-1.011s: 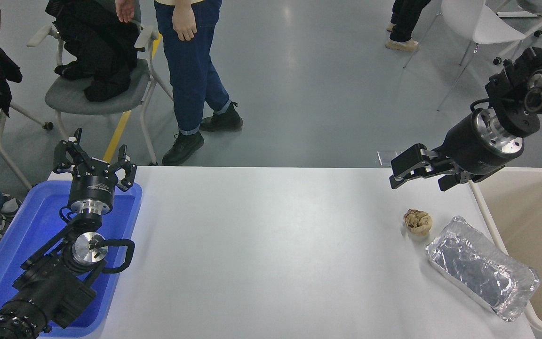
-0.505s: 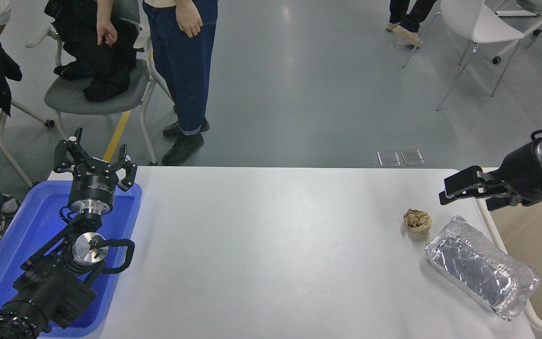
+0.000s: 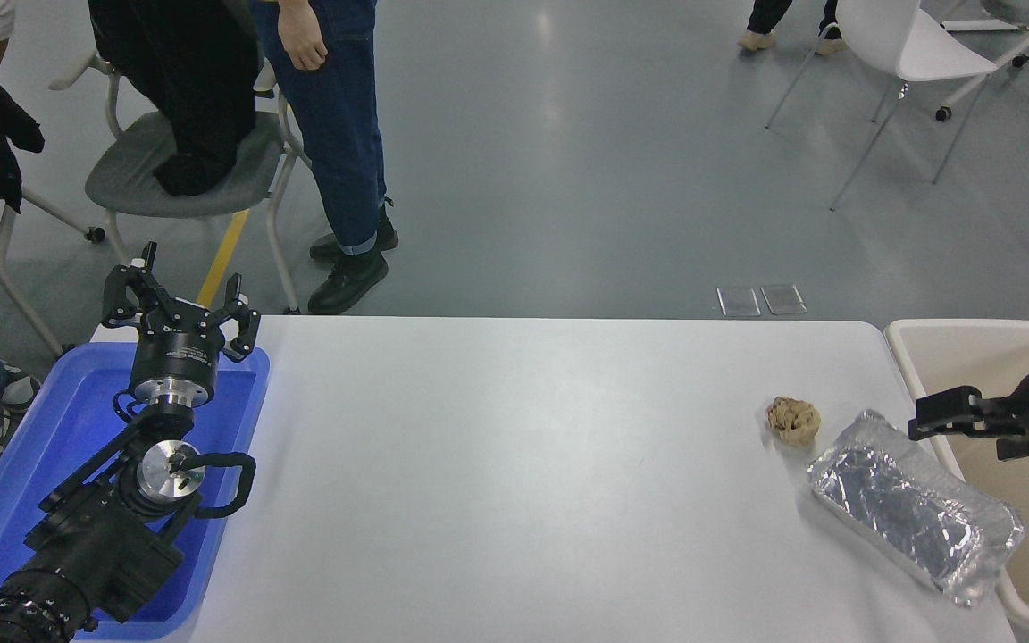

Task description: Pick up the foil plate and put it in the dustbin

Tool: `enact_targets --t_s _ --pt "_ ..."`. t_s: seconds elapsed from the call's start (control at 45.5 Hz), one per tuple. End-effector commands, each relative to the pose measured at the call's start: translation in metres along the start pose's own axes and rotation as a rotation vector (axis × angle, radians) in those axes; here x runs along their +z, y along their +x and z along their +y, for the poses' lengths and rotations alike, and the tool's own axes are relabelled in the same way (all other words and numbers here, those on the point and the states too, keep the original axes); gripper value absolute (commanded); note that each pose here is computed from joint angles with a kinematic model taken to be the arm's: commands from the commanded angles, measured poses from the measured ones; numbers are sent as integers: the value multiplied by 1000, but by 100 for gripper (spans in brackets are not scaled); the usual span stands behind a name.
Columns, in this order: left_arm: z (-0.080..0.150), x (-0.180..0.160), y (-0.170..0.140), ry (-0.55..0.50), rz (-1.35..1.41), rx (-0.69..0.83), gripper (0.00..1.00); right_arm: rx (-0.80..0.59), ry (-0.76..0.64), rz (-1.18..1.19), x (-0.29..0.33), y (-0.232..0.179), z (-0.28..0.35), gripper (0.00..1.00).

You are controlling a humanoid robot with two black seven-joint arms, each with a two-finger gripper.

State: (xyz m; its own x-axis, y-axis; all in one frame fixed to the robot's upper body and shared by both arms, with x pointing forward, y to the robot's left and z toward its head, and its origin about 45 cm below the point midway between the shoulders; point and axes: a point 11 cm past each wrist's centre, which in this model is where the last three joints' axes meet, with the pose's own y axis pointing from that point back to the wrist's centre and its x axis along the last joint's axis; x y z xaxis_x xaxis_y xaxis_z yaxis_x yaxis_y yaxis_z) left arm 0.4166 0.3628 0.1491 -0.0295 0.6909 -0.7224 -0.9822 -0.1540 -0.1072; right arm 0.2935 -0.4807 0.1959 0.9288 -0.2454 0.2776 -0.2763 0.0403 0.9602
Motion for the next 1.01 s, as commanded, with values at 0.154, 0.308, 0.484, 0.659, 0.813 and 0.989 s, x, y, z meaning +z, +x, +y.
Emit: enact_targets --t_s 0.154,0.308,0.484,0.659,0.813,0.989 --pt "0 0 0 2 -1 0 99 23 -144 -150 56 -38 -24 100" --pt "0 0 0 2 -1 0 99 19 -148 -199 62 -46 -25 100" --pt "0 0 0 2 -1 0 99 13 -113 -227 55 -57 -38 100" --pt "1 0 1 2 -2 1 99 3 -73 -252 44 -66 -52 100" --pt "0 0 0 2 -1 0 99 22 -98 -255 53 -65 -61 100" --pt "1 0 1 2 -2 1 99 33 -112 -249 55 -65 -75 100"
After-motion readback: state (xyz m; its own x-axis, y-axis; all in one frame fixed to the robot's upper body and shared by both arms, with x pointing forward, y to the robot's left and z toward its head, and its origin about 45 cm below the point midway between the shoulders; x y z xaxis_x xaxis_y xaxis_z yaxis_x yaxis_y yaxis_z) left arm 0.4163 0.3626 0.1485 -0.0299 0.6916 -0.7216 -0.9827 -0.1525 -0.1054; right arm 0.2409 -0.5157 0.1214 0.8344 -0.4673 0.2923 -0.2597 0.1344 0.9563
